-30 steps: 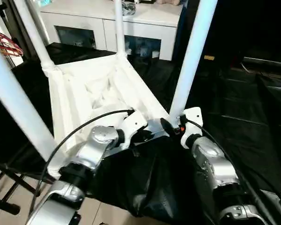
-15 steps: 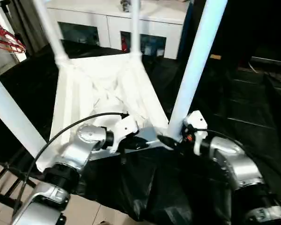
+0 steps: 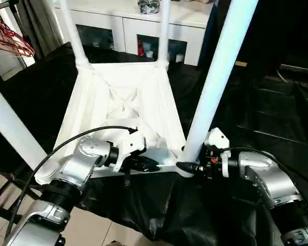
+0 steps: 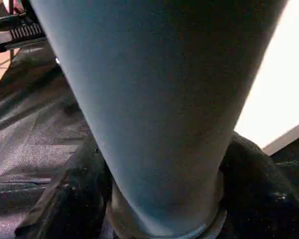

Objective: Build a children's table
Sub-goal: Rotate leg to tighten

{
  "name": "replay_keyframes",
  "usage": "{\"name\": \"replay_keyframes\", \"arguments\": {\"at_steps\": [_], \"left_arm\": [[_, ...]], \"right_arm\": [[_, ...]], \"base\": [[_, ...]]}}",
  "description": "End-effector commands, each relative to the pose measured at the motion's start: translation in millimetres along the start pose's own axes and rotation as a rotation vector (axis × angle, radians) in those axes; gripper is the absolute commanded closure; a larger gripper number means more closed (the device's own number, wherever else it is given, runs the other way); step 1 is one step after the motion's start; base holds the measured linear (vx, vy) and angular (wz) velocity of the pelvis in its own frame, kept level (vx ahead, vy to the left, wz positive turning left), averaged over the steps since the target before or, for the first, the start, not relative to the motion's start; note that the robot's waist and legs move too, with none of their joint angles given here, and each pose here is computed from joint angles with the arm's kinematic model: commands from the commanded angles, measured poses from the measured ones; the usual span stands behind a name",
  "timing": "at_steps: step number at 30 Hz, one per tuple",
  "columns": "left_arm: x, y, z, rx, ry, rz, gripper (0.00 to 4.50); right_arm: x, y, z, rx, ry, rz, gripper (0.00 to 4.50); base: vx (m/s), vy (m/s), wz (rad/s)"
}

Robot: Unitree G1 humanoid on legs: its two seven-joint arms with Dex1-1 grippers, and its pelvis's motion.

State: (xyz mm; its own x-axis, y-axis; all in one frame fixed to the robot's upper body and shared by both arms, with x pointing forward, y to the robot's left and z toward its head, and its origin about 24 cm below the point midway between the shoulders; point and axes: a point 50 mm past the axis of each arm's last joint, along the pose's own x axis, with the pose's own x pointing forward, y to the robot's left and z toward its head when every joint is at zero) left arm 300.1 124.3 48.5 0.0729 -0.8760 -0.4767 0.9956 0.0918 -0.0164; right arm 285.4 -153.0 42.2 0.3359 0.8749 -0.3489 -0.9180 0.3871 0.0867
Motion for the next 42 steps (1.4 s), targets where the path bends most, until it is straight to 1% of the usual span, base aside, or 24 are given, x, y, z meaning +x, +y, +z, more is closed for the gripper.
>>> {"name": "replay_keyframes", "arguments": {"at_steps": [1, 3, 4, 5, 7, 8, 9, 10, 13, 15, 16, 19, 20, 21, 22, 24, 25, 27, 28, 30, 33, 37, 40, 42], "left_arm": [[7, 6.9, 14.9, 0.05, -0.038, 0.077, 4.5], [9, 10.1, 15.7, 0.048, -0.04, 0.118, 4.5], [14, 15.5, 18.0, 0.029, -0.05, 0.188, 4.5], [16, 17.4, 19.0, 0.026, -0.051, 0.215, 4.5], [16, 18.1, 19.4, 0.026, -0.052, 0.224, 4.5], [25, 23.4, 24.4, 0.005, -0.064, 0.309, 4.5], [25, 23.4, 24.4, 0.005, -0.064, 0.309, 4.5], [28, 24.6, 26.2, -0.003, -0.07, 0.333, 4.5], [45, 26.5, 34.5, -0.045, -0.099, 0.429, 4.5], [55, 24.7, 37.3, -0.044, -0.099, 0.448, 4.5], [57, 23.9, 38.4, -0.043, -0.103, 0.447, 4.5], [61, 21.0, 40.8, -0.032, -0.116, 0.419, 4.5], [61, 19.5, 40.3, -0.023, -0.117, 0.397, 4.5], [60, 18.6, 39.8, -0.017, -0.116, 0.383, 4.5], [58, 17.8, 38.6, -0.011, -0.115, 0.369, 4.5], [57, 17.3, 37.9, -0.009, -0.114, 0.364, 4.5], [57, 17.3, 37.9, -0.009, -0.114, 0.364, 4.5], [52, 14.9, 35.5, 0.003, -0.109, 0.331, 4.5], [48, 12.1, 34.2, 0.017, -0.111, 0.294, 4.5], [47, 11.4, 34.0, 0.02, -0.112, 0.285, 4.5], [41, 6.0, 32.6, 0.047, -0.114, 0.216, 4.5], [29, -3.5, 24.5, 0.072, -0.092, 0.092, 4.5], [25, -6.2, 21.7, 0.073, -0.079, 0.053, 4.5], [18, -9.6, 18.7, 0.069, -0.064, -0.005, 4.5]], "right_arm": [[13.3, 5.1, -4.6, 0.034, -0.016, -0.029, 1.84], [15.8, 3.1, -5.8, 0.047, -0.018, -0.074, 1.84], [21.6, -4.1, -9.7, 0.047, -0.008, -0.211, 1.84], [23.6, -6.1, -10.9, 0.054, -0.009, -0.256, 1.84], [24.2, -6.8, -11.3, 0.056, -0.009, -0.271, 1.84], [31.9, -10.8, -13.5, 0.119, -0.03, -0.392, 1.84], [31.9, -10.8, -13.5, 0.119, -0.03, -0.392, 1.84], [34.8, -11.6, -14.1, 0.144, -0.039, -0.429, 1.84], [53.5, -12.2, -9.0, 0.212, -0.083, -0.586, 1.84], [66.0, -11.4, -4.1, 0.216, -0.093, -0.674, 1.84], [70.2, -10.3, -2.2, 0.202, -0.09, -0.681, 1.84], [78.7, -5.8, 4.9, 0.154, -0.11, -0.638, 1.84], [77.4, -6.1, 6.7, 0.182, -0.136, -0.628, 1.84], [76.5, -6.5, 7.7, 0.204, -0.155, -0.626, 1.28], [74.9, -6.2, 8.5, 0.221, -0.171, -0.598, 1.14], [74.2, -5.9, 9.0, 0.23, -0.18, -0.583, 1.09], [74.2, -5.9, 9.0, 0.23, -0.18, -0.583, 0.78], [69.7, -5.8, 8.2, 0.205, -0.173, -0.551, 0.69], [64.8, -6.4, 7.4, 0.17, -0.157, -0.526, 0.65], [63.6, -6.5, 7.2, 0.16, -0.153, -0.521, 0.65], [55.3, -4.8, 7.4, 0.104, -0.131, -0.437, 0.65], [33.6, 3.1, 2.8, 0.037, -0.075, -0.222, 0.65], [26.9, 5.4, 0.7, 0.027, -0.051, -0.159, 0.65], [17.6, 9.2, -3.0, -0.012, -0.002, -0.062, 0.65]], "base": [[0.0, 0.0, 0.0], [0.0, 0.0, 0.0], [0.0, 0.0, 0.0], [0.0, 0.0, 0.0], [0.0, 0.0, 0.0], [0.0, 0.0, 0.0], [0.0, 0.0, 0.0], [0.0, 0.0, 0.0], [0.0, 0.0, 0.0], [0.0, 0.0, 0.0], [0.0, 0.0, 0.0], [0.0, 0.0, 0.0], [0.0, 0.0, 0.0], [0.0, 0.0, 0.0], [0.0, 0.0, 0.0], [0.0, 0.0, 0.0], [0.0, 0.0, 0.0], [0.0, 0.0, 0.0], [0.0, 0.0, 0.0], [0.0, 0.0, 0.0], [0.0, 0.0, 0.0], [0.0, 0.0, 0.0], [0.0, 0.0, 0.0], [0.0, 0.0, 0.0]]}}
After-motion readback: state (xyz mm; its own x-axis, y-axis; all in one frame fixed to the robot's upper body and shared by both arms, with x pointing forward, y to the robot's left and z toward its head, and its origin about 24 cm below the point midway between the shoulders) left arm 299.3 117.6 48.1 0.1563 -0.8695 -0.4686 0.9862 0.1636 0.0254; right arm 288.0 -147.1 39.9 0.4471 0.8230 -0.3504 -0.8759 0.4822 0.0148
